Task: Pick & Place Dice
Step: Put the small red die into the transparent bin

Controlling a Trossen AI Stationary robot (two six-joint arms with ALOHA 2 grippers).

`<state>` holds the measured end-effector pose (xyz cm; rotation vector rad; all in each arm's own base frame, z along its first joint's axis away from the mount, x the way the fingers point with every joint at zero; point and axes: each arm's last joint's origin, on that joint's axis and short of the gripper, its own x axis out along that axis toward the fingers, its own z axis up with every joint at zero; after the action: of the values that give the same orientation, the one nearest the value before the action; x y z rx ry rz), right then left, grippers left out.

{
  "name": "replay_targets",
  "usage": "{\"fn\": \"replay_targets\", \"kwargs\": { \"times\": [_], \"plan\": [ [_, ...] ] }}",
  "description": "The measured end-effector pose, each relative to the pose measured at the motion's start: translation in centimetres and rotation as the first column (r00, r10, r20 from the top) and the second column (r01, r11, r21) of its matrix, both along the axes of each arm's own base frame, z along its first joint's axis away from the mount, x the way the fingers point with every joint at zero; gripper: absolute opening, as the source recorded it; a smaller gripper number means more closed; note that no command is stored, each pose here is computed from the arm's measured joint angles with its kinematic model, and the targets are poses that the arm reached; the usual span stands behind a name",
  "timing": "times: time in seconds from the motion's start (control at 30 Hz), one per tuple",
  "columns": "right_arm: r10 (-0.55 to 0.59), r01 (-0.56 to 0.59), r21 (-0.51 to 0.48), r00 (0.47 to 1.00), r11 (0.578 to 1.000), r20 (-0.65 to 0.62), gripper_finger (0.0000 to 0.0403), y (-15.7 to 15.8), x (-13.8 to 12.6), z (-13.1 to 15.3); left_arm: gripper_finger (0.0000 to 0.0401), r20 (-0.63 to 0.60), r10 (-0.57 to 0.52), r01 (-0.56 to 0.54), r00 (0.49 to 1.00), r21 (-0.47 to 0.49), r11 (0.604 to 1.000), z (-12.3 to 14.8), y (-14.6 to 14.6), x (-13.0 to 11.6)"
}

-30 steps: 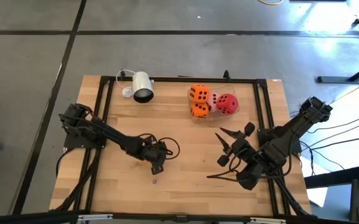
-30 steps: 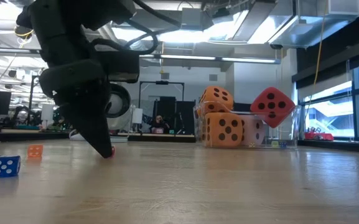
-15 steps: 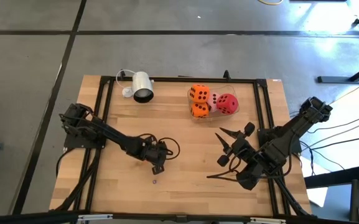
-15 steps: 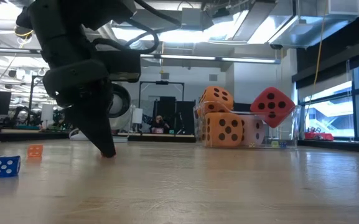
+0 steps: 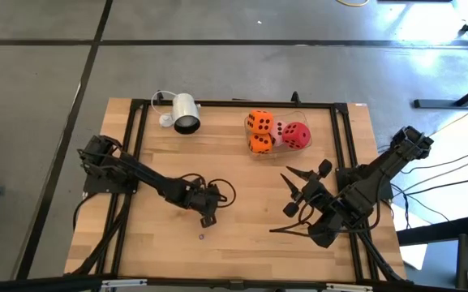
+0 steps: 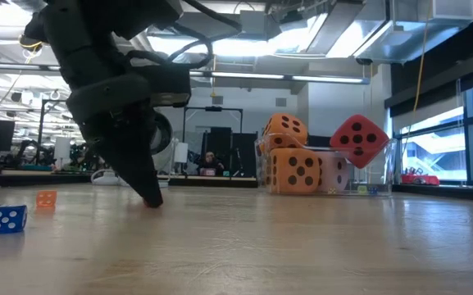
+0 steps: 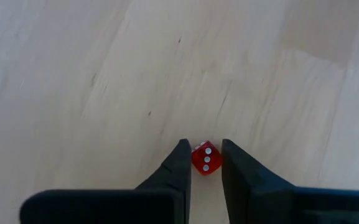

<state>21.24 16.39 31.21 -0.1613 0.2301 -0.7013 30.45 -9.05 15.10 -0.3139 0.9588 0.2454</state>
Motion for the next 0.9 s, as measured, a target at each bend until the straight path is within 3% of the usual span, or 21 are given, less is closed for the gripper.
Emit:
{"fn": "replay_targets", "kwargs": {
  "times": [0.23,0.4,0.57,0.7,0.9],
  "plan": [
    [0.000,0.000,0.000,1.000,1.000,0.000,0.0123,0.0,0.0,0.0,0.0043,0.160,-0.014,0.009,0.987,0.032,0.999,1.6,0.7,1.1],
    [0.001,-0.001,0.000,1.000,1.000,-0.001,0.0123,0.0,0.0,0.0,0.0044,0.321,-0.032,0.002,0.946,0.092,0.996,3.0,1.7,2.5],
    [0.001,-0.001,0.000,1.000,1.000,-0.001,0.0123,0.0,0.0,0.0,0.0044,0.500,-0.025,-0.065,0.866,0.162,0.985,4.7,3.4,3.9],
    [0.007,-0.007,-0.005,1.000,1.000,-0.016,0.0123,0.0,0.0,0.0,0.0047,0.634,-0.015,-0.157,0.773,0.215,0.964,6.4,5.4,4.8],
    [0.015,-0.015,-0.002,0.999,1.000,-0.030,0.0123,0.0,0.0,-0.1,0.0044,0.738,0.026,-0.305,0.674,0.246,0.920,8.0,10.2,5.3]
  ]
}}
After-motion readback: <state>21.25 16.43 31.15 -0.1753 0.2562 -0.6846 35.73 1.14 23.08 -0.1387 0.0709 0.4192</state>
